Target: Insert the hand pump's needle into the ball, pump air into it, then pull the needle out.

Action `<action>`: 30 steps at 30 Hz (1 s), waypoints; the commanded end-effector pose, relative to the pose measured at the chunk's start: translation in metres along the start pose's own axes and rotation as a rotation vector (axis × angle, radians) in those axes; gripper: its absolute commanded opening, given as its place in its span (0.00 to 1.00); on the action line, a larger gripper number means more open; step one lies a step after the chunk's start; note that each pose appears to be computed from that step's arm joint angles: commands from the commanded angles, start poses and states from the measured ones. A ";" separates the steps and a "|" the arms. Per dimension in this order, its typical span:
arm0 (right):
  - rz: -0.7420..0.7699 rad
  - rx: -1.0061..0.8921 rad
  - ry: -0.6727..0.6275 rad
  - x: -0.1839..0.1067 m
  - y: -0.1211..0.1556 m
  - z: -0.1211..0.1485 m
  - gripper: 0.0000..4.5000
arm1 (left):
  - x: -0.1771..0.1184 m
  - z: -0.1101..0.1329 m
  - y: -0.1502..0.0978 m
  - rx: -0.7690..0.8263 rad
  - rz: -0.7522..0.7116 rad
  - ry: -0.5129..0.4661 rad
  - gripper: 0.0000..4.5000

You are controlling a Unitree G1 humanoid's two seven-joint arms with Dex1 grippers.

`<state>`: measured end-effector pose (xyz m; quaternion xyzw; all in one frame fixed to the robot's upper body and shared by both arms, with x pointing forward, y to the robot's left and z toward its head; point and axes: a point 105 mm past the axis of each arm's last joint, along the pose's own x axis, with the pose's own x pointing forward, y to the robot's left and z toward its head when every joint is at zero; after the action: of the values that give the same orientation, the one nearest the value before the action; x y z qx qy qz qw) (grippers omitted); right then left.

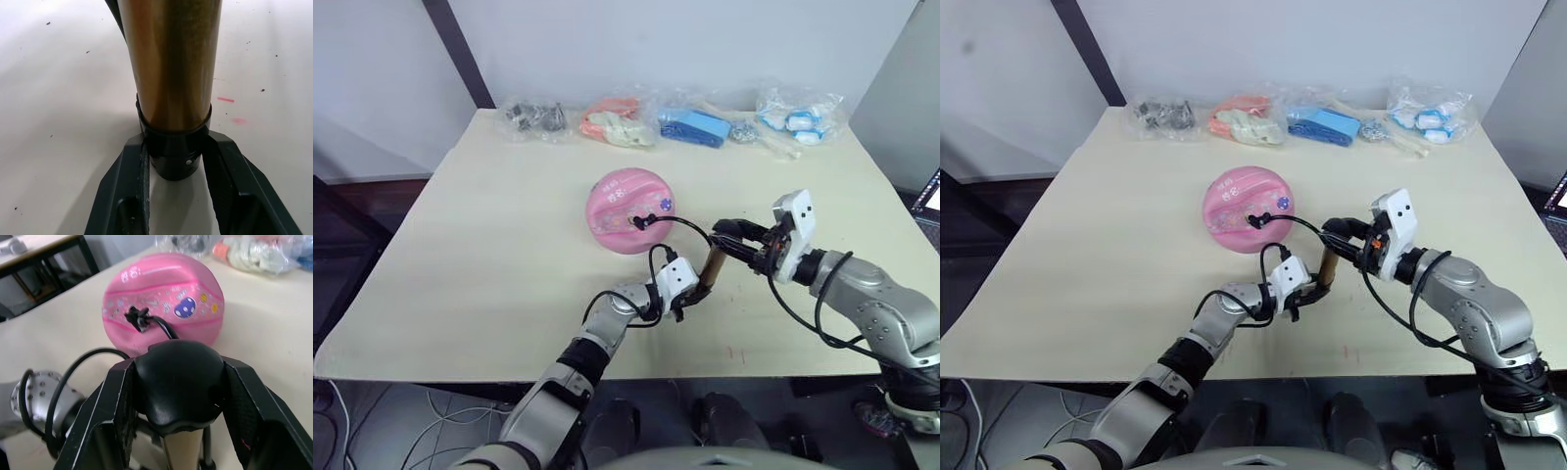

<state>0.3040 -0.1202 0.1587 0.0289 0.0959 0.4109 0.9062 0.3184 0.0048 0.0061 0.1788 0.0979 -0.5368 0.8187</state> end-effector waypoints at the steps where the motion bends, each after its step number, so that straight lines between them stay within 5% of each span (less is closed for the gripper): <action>1: -0.065 -0.040 -0.060 -0.022 -0.015 0.038 0.42 | -0.012 -0.053 -0.017 -0.077 -0.039 0.180 0.24; 8: -0.017 -0.104 -0.194 -0.049 -0.003 0.110 0.42 | -0.011 -0.053 -0.018 -0.081 -0.042 0.178 0.24; 16: -0.040 -0.199 -0.215 -0.072 0.004 0.149 0.42 | -0.010 -0.052 -0.018 -0.081 -0.040 0.177 0.24; 24: -0.057 -0.249 -0.207 -0.076 0.008 0.160 0.42 | -0.010 -0.053 -0.020 -0.082 -0.042 0.175 0.24; 30: -0.040 -0.189 -0.172 -0.064 0.005 0.138 0.42 | -0.011 -0.054 -0.021 -0.082 -0.043 0.179 0.24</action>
<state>0.2848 -0.1484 0.2871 -0.0132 0.0293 0.4368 0.8990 0.3164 -0.0055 0.0151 0.1732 0.0767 -0.5484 0.8145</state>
